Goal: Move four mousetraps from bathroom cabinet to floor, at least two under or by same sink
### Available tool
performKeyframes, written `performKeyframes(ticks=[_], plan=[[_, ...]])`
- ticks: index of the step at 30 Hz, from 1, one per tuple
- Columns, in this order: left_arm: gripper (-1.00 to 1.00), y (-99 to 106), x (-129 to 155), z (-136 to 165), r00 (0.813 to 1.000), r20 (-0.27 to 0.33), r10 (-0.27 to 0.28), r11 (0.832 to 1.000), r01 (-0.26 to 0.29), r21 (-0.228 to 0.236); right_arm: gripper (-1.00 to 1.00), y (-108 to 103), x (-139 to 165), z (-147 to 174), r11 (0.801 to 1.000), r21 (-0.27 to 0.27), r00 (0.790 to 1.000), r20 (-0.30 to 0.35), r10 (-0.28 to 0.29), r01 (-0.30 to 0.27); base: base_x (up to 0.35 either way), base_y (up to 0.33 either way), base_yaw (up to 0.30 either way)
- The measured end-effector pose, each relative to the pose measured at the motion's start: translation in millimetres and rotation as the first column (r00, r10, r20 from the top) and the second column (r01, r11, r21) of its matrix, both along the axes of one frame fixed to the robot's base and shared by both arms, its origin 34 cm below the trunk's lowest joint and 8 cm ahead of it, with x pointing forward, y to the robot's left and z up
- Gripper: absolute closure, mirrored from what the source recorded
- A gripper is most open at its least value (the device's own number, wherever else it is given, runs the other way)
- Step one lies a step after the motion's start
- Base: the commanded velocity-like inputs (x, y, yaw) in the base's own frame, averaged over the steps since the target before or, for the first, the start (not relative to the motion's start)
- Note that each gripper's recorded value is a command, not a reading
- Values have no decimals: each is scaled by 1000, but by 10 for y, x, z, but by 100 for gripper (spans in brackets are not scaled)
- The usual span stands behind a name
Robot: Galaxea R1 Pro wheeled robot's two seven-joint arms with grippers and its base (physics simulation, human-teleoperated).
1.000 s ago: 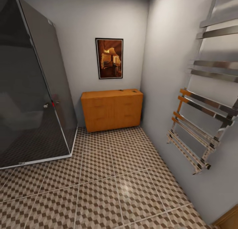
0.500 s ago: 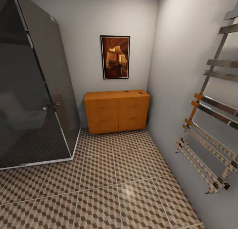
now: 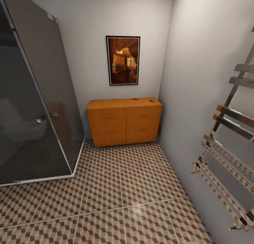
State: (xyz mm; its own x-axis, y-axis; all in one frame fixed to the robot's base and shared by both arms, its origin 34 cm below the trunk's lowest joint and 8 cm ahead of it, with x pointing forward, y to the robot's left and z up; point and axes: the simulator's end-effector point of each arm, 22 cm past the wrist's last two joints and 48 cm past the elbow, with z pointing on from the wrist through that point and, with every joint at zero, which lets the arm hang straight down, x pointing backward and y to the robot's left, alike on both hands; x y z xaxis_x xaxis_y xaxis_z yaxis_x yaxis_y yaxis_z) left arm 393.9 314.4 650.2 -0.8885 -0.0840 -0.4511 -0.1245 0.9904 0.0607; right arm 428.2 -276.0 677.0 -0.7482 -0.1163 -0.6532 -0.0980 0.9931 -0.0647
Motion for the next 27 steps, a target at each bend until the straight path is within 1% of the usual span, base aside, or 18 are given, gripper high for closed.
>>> performKeyframes(ticks=[27], plan=[[-100, 1, -2, -1, 1000, 0, 0, 1000, 0, 0, -100, 1, 0, 0, 1000, 0, 1000, 0, 1, -1, 334, -106, 0]])
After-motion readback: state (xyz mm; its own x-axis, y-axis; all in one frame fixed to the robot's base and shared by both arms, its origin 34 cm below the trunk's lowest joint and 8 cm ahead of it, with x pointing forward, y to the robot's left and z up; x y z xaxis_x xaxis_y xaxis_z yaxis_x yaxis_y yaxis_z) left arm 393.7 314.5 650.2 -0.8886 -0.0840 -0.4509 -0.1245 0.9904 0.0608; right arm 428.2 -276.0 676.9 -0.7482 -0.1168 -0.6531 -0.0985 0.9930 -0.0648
